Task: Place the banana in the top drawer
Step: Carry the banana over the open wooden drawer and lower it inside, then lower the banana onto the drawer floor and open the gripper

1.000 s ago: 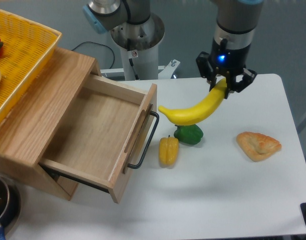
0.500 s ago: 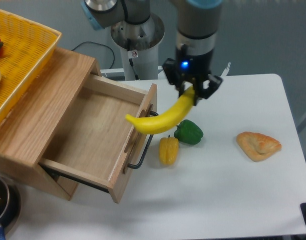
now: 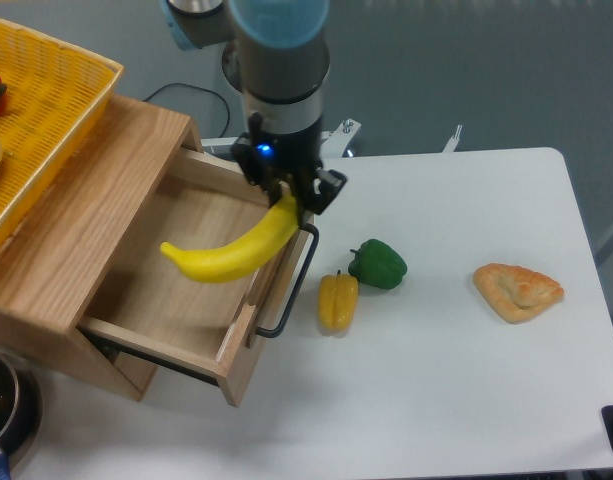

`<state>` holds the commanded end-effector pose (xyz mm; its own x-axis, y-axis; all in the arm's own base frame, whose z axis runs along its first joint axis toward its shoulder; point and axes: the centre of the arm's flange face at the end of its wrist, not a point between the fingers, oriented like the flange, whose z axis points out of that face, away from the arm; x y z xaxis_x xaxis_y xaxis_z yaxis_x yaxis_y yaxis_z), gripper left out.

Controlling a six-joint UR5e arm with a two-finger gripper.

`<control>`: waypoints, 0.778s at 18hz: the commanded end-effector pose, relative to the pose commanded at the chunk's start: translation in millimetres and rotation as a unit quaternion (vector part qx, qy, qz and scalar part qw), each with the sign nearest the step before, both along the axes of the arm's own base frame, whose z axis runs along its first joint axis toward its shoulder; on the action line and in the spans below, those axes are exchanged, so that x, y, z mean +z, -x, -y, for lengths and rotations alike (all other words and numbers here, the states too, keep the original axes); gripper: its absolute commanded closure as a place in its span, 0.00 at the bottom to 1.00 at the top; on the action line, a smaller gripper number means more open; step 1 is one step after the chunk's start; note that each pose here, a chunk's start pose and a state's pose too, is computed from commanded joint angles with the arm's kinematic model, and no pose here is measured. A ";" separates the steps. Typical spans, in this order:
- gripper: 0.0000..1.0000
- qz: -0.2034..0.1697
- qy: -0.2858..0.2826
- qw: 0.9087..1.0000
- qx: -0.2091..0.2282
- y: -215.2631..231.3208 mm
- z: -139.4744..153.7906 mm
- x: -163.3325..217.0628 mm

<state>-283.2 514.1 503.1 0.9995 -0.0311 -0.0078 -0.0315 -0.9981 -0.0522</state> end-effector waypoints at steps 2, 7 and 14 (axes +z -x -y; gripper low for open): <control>1.00 0.002 0.001 1.000 -0.003 -5.5 -2.0 -1.4; 1.00 0.006 0.007 1.000 -0.002 -13.0 -7.6 -10.5; 0.98 0.016 0.021 1.000 -0.006 -16.6 -18.2 -30.8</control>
<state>-266.6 532.3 472.3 0.9987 -0.0430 0.0266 -0.0427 -0.9990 -0.0118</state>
